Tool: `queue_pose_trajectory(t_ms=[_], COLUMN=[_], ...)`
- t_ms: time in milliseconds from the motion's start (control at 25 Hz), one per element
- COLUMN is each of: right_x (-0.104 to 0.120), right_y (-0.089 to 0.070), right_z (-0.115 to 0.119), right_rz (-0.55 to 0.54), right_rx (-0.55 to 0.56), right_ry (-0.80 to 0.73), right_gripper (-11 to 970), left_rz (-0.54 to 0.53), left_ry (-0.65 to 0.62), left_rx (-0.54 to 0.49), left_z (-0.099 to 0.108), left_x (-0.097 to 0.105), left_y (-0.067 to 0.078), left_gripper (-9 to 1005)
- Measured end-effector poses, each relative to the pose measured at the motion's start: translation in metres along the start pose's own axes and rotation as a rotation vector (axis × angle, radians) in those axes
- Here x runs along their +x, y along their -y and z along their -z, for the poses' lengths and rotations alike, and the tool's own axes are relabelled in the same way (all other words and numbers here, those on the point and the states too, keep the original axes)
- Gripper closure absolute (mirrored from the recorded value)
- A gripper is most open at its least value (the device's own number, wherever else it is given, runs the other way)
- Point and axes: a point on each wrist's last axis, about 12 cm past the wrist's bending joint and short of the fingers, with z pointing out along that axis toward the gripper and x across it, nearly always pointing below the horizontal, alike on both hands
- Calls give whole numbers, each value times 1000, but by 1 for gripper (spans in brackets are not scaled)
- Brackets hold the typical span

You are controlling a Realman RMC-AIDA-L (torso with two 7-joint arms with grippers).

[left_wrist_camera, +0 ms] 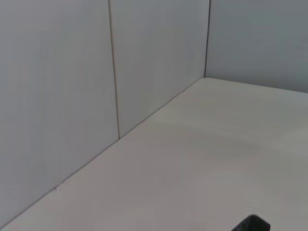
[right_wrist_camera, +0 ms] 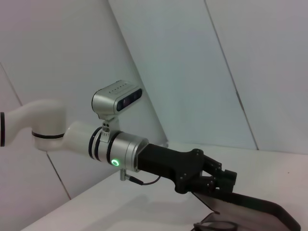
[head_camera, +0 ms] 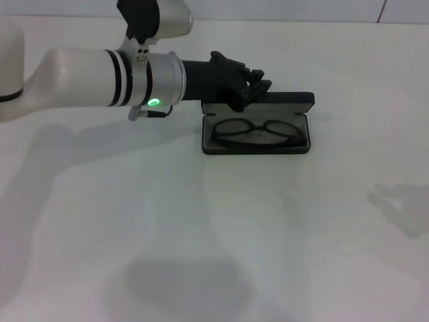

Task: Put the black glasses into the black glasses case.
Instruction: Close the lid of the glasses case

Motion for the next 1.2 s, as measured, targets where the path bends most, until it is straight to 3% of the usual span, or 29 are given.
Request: queue_pose_trajectory(t_ms=[480,1200], right_x=[5,5], right_y=[3,3], right_z=[-5,-10], right_rz=[-16,-19], right_rx=[-6,-33], right_ry=[17,18], right_gripper=[747,745], left_rz=[3,20], left_ry=[-39,-65], left_rx=[5,186], left_z=[0,7], left_x=[10,30], left_y=[3,30], left_gripper=[794,763])
